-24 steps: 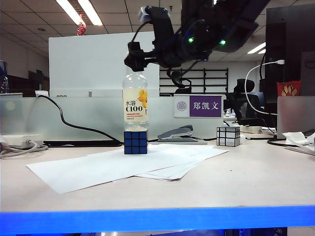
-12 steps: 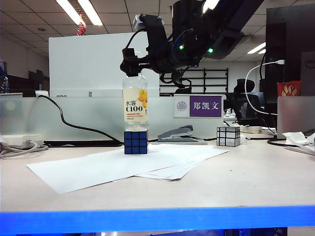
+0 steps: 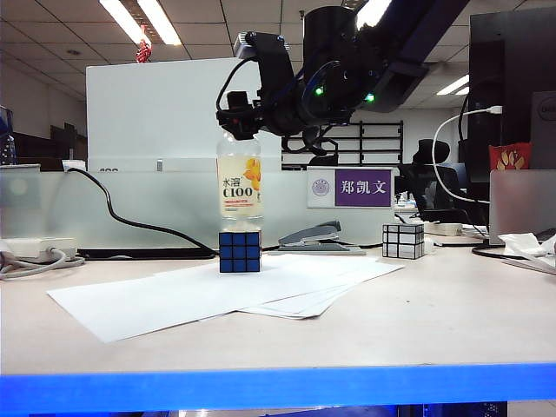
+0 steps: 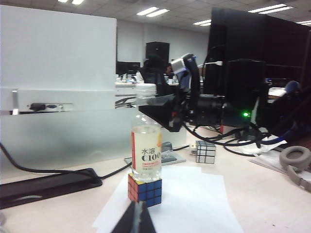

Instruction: Flip the plastic bottle upside down.

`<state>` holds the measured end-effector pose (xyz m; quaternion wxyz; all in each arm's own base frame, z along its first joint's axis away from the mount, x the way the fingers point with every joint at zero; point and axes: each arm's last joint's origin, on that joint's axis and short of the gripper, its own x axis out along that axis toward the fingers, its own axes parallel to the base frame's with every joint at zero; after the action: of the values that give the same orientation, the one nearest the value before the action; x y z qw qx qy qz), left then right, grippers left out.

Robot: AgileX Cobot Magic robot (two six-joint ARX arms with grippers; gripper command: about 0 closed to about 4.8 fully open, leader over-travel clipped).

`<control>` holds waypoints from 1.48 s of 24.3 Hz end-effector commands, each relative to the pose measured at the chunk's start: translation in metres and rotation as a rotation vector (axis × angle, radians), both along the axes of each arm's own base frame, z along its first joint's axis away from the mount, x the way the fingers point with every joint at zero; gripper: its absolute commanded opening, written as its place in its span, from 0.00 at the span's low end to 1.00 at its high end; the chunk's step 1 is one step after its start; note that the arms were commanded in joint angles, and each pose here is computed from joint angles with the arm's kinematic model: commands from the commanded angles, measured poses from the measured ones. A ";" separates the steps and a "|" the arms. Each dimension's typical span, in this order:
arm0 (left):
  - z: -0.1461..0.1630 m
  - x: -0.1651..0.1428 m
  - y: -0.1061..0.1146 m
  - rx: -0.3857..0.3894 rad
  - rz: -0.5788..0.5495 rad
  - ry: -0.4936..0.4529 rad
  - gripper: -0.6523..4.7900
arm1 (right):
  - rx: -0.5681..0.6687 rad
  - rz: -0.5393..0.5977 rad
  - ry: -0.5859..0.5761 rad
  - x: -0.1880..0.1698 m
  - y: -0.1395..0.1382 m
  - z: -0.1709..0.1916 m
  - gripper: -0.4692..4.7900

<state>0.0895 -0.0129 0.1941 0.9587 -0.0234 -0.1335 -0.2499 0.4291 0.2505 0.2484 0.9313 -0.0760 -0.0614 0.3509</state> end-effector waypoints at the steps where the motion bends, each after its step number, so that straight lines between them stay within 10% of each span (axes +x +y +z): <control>1: 0.003 -0.001 0.000 0.004 -0.013 -0.029 0.11 | 0.028 0.006 -0.026 -0.001 0.001 0.006 0.43; 6: 0.003 -0.001 0.000 0.004 -0.011 -0.028 0.11 | 0.053 0.010 -0.006 -0.001 0.001 0.007 0.07; 18: 0.000 0.000 0.000 0.017 0.001 -0.005 0.11 | 0.162 0.252 -0.013 -0.058 -0.018 0.113 0.07; 28: 0.017 -0.012 -0.006 -0.051 -0.303 -0.086 0.11 | 0.112 0.400 0.003 -0.223 -0.080 0.172 0.07; 36: 0.033 -0.026 -0.008 -0.122 -0.478 -0.162 0.11 | 0.511 0.572 0.040 -0.301 -0.120 0.206 0.07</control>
<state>0.0695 -0.0206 0.2196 0.8715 -0.0924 -0.1891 -0.4429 0.1300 0.1330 0.4483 0.8000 0.1286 -0.1516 0.5661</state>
